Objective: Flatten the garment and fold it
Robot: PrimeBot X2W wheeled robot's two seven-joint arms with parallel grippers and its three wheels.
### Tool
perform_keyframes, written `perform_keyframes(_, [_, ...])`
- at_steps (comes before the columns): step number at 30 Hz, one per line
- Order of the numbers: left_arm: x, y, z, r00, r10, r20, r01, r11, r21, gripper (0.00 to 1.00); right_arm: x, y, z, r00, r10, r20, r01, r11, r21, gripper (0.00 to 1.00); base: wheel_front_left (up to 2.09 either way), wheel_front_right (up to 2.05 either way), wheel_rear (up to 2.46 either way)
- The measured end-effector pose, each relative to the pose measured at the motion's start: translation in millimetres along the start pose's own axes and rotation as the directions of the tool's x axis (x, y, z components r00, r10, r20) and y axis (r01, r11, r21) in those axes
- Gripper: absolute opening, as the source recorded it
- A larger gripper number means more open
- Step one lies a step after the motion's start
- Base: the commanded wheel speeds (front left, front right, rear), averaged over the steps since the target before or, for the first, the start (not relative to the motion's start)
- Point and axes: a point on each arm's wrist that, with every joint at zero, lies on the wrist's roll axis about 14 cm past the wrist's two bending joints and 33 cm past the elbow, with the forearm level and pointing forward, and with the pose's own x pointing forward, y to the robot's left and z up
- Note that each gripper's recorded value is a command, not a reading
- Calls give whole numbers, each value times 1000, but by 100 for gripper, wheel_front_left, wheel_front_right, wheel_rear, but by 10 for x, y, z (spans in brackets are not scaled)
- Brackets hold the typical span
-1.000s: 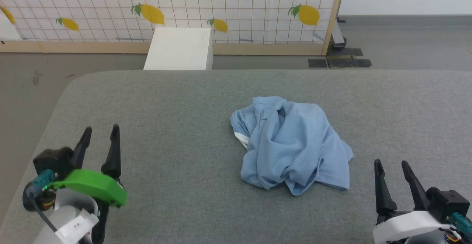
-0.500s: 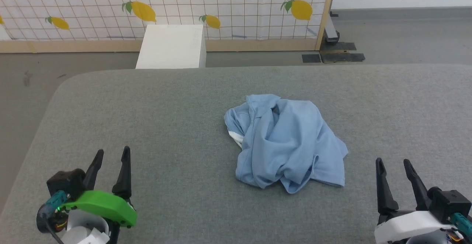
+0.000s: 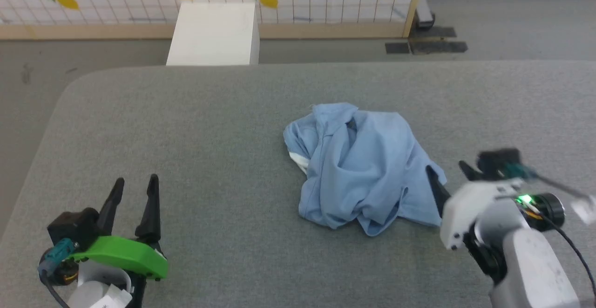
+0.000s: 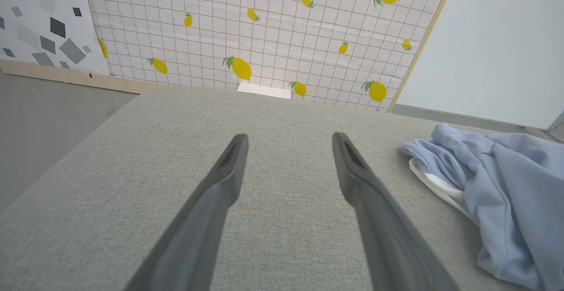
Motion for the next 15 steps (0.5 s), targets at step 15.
perform_keyframes(15, [80,257,-64,999,51,-14,-51,999,9,100,170,187,-909,767,-19,-641,-88,987,-134,100,0,0,0])
